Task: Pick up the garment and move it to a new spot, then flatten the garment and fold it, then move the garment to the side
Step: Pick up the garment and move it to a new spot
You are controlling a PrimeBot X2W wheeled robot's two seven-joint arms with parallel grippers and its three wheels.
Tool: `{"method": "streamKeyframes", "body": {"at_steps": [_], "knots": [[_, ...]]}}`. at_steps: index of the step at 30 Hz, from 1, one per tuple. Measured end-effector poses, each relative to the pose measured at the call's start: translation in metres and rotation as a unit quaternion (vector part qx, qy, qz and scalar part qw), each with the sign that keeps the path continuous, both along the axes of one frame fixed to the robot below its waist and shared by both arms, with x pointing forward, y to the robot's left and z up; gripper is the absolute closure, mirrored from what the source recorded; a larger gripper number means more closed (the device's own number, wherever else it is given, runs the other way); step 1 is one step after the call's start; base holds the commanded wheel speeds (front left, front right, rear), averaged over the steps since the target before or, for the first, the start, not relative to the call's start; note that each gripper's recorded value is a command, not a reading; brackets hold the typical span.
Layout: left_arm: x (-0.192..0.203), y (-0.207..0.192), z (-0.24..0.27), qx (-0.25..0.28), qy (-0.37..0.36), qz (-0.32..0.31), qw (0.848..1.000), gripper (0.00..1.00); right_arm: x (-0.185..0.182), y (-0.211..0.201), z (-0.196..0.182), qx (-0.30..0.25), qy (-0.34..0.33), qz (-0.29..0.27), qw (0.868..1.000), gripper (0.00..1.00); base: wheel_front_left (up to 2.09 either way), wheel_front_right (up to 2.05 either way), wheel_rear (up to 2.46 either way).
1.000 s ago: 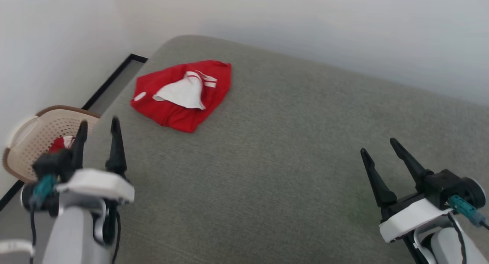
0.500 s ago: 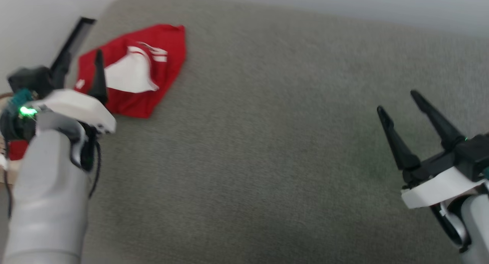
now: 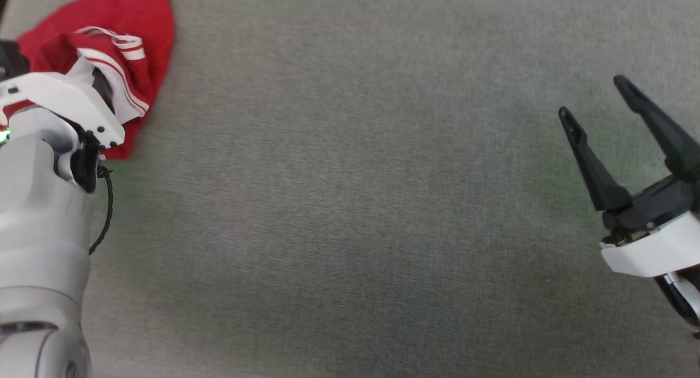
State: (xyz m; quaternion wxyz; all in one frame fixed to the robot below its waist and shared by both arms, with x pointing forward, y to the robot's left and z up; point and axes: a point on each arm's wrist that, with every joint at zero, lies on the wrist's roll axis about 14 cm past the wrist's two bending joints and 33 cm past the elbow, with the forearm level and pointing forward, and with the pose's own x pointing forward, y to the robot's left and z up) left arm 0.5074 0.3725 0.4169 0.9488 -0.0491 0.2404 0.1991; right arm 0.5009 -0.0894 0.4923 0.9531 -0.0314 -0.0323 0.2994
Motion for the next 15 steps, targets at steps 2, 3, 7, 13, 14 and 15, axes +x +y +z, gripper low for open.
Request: {"method": "streamKeyframes", "body": {"at_steps": [2,3,7,13,14,15], "knots": [[0.001,-0.002,-0.016,-0.004,0.037,0.004,0.999,0.0,0.002,-0.004,-0.005,-0.004,0.005,-0.002,1.0,0.0,0.0,0.0,0.0],[0.003,-0.005,-0.023,-0.005,0.05,0.001,0.999,0.0,0.003,-0.006,-0.008,-0.005,0.01,-0.004,1.0,0.0,0.0,0.0,0.0],[0.004,-0.012,-0.047,-0.027,0.108,0.009,0.994,0.0,0.006,-0.013,-0.016,-0.01,0.02,-0.008,1.0,0.0,0.0,0.0,0.0],[0.002,-0.015,-0.06,-0.047,0.172,0.018,0.984,0.0,0.006,-0.013,-0.021,-0.009,0.027,-0.008,1.0,0.0,0.0,0.0,0.0],[0.001,-0.016,-0.06,-0.049,0.176,0.018,0.983,0.0,0.006,-0.012,-0.021,-0.009,0.027,-0.008,1.0,0.0,0.0,0.0,0.0],[0.001,-0.015,-0.06,-0.048,0.177,0.019,0.983,0.0,0.006,-0.012,-0.021,-0.008,0.028,-0.007,1.0,0.0,0.0,0.0,0.0]]}}
